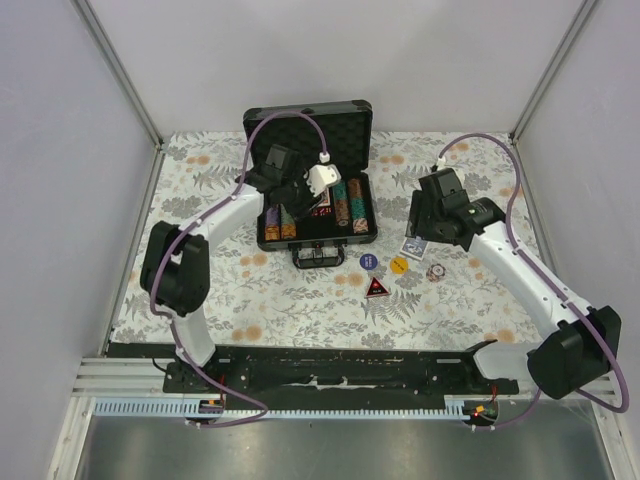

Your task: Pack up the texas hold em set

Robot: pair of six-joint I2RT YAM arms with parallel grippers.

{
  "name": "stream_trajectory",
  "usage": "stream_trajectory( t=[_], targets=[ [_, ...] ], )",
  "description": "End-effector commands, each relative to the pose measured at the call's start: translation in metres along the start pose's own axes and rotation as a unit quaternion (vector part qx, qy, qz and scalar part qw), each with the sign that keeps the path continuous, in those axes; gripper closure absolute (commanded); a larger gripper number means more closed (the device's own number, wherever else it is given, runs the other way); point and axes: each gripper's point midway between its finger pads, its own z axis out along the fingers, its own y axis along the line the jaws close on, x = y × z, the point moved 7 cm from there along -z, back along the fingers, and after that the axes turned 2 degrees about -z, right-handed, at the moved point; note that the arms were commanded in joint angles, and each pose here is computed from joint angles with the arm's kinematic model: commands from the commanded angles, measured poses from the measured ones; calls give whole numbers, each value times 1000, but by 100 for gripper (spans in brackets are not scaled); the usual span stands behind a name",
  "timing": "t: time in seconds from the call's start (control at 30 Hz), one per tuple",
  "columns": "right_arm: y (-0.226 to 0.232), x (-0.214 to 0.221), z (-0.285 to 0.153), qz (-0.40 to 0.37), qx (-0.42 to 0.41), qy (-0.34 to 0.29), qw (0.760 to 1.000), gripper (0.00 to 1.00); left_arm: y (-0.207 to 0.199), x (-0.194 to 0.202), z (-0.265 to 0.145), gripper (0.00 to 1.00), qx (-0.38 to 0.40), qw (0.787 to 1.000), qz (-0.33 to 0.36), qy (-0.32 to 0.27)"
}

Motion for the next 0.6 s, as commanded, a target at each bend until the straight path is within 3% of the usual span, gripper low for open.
stream_trajectory(
  t=[0.0,0.17,0.3,0.57],
  targets=[
    [-7,-3,-10,19,-9,-15,1000,32,19,-6,15,54,-16,992,126,-3],
    [-14,-6,-13,29,-5,-19,999,32,23,4,31,50,21,989,143,-27],
    [-18,-6,-10,31,-4,-16,999,32,22,6,42,34,38,987,144,-57],
    [-26,-11,-7,39,0,-14,999,30,24,25,57,17,72,981,172,-58]
  ],
)
